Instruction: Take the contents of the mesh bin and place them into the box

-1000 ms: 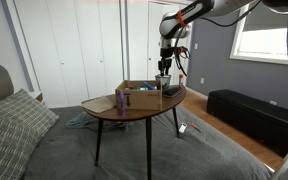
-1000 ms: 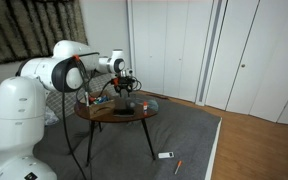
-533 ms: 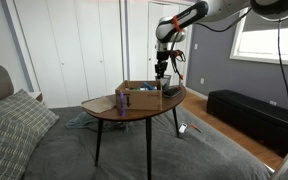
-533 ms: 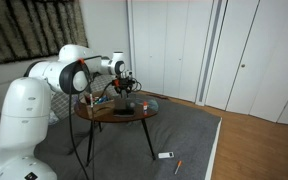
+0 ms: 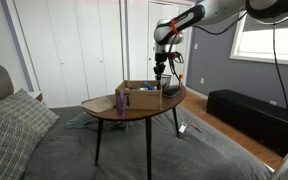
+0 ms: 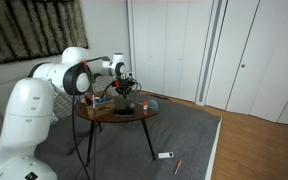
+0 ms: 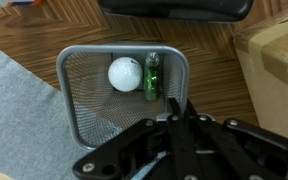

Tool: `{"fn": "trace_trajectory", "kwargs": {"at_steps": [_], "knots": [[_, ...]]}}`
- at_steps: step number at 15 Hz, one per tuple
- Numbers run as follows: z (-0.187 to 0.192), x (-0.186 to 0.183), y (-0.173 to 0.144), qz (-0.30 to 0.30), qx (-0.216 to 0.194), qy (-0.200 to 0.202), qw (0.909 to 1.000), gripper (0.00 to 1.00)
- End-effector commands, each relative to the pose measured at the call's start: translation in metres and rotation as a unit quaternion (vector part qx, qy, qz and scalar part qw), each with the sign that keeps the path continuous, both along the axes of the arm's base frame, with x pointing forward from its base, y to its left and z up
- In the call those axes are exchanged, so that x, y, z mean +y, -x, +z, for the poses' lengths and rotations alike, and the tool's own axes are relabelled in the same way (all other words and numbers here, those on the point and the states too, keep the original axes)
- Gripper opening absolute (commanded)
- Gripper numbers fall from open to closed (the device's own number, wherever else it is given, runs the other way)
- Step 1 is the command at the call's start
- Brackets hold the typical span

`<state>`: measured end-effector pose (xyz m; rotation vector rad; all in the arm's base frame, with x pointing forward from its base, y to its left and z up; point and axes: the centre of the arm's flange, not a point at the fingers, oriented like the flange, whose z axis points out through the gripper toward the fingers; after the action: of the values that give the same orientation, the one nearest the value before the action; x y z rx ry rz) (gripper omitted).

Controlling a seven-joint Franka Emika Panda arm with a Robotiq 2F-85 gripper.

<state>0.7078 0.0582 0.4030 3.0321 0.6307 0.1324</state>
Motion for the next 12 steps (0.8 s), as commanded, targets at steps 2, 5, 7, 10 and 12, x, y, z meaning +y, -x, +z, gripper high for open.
{"fn": "trace_trajectory", "kwargs": {"at_steps": [2, 5, 7, 10, 12], "knots": [[0.000, 0.000, -0.009, 0.003, -0.007, 0.005, 1.0000, 0.02], [0.018, 0.012, -0.003, 0.015, -0.016, 0.005, 0.9997, 0.02], [0.035, 0.025, 0.002, 0.026, -0.026, -0.003, 0.9993, 0.02], [0.064, 0.047, 0.011, 0.044, -0.048, -0.003, 0.9979, 0.02], [0.084, 0.061, 0.017, 0.055, -0.061, -0.005, 0.9966, 0.02]]}}
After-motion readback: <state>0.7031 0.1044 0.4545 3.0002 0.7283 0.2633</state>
